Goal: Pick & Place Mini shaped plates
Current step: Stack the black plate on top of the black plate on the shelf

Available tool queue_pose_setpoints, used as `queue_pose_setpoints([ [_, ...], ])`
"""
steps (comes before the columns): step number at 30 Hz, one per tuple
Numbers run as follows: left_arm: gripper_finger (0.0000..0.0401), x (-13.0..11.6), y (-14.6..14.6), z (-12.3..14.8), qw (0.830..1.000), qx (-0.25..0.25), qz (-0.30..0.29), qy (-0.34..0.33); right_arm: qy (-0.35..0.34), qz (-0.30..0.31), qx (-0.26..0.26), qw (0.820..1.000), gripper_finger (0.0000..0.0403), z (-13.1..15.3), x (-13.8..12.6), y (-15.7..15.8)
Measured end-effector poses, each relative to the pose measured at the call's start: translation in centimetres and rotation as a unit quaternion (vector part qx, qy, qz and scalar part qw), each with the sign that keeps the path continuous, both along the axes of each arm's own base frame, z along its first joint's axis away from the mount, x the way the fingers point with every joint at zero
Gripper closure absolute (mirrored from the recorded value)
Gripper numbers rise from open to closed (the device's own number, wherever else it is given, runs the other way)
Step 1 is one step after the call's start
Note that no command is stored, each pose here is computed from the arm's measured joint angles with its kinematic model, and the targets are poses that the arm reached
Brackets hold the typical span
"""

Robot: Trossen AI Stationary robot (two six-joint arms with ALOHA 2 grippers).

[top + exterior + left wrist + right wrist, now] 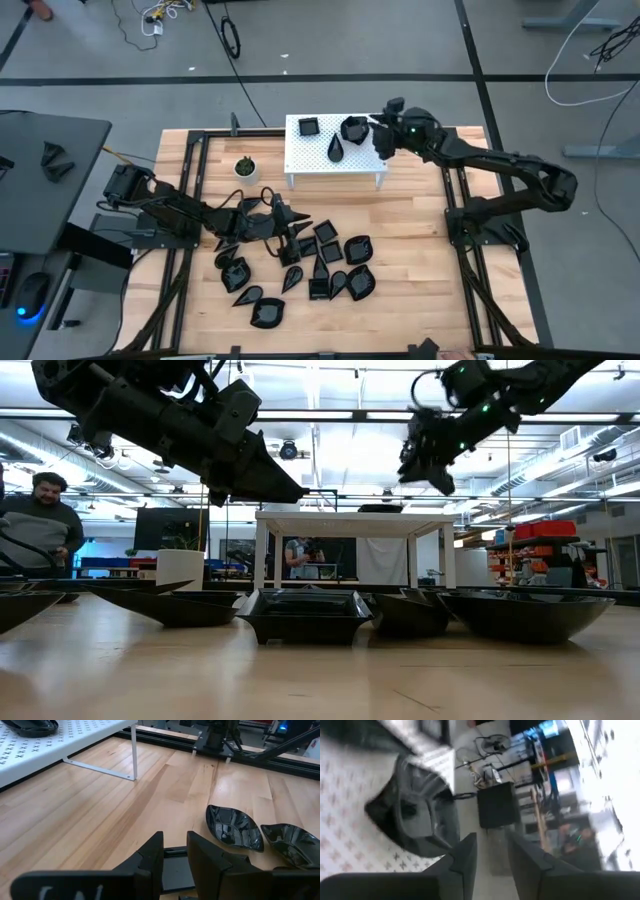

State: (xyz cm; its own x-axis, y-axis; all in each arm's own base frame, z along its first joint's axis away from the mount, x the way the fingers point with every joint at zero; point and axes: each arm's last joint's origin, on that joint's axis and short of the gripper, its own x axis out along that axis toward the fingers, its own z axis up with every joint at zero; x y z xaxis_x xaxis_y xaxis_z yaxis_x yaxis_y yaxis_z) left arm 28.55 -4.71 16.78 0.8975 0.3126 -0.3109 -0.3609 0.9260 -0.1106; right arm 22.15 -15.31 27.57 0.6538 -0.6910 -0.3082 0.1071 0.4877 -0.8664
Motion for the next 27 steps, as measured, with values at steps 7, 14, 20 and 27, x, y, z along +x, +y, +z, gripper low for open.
queue_pose_setpoints([
  [7,0.0312,0.0,0.0,0.0,1.000,0.000,0.000,-0.001,-0.100,0.017,0.254,0.962,0.0331,1.1,-0.3,1.2],
  [14,0.0312,0.1,0.4,0.2,1.000,-0.001,0.008,-0.008,-0.115,-0.074,0.386,0.912,0.0387,3.7,3.3,-0.8],
  [20,0.0312,0.1,0.6,0.2,1.000,-0.001,0.010,-0.008,-0.056,-0.162,0.423,0.890,0.0393,2.3,6.0,-4.4],
  [27,0.0312,0.1,0.5,0.1,1.000,-0.003,0.004,-0.008,-0.037,-0.262,0.388,0.883,0.0388,1.0,6.5,-6.6],
])
